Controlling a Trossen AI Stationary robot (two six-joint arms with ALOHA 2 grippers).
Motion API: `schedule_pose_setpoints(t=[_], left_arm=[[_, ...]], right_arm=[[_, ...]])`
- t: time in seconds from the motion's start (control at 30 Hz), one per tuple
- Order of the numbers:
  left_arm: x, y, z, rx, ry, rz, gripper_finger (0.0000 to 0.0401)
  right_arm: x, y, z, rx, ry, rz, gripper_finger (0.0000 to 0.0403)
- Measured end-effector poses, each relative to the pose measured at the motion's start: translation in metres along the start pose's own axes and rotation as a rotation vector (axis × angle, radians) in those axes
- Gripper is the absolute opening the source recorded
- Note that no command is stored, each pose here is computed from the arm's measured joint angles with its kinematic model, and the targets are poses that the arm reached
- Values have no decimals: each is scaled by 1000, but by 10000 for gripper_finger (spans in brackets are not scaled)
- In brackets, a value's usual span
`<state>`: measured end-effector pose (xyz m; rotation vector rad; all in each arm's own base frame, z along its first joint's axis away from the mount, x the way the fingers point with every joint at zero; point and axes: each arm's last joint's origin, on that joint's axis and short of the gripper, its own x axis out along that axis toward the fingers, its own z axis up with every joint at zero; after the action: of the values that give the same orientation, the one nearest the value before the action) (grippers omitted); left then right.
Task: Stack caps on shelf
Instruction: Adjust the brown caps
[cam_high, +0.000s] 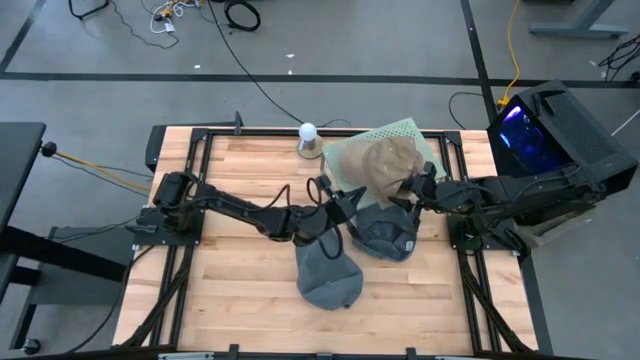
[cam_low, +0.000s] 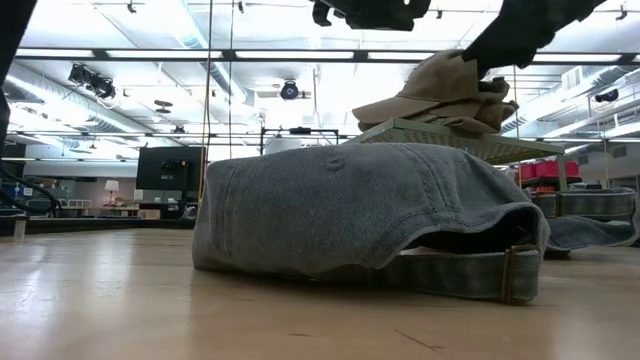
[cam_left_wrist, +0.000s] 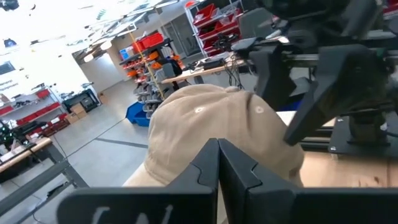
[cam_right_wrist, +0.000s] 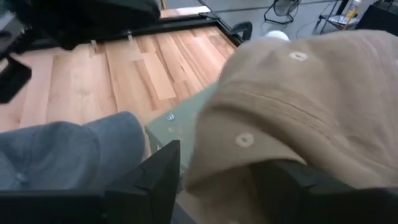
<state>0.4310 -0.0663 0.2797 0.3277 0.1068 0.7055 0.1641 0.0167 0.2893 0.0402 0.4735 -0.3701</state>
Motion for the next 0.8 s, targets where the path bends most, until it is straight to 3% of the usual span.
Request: schedule_pose_setpoints(t=[0.33,0.8], left_arm=[[4,2,-4,19,25,2,8],[-4,-6,-16,43,117,-27,9]], right_arm=[[-6,-6,-14,32,129,-8,180],[-23,-17,-16,65,94,-30,170]])
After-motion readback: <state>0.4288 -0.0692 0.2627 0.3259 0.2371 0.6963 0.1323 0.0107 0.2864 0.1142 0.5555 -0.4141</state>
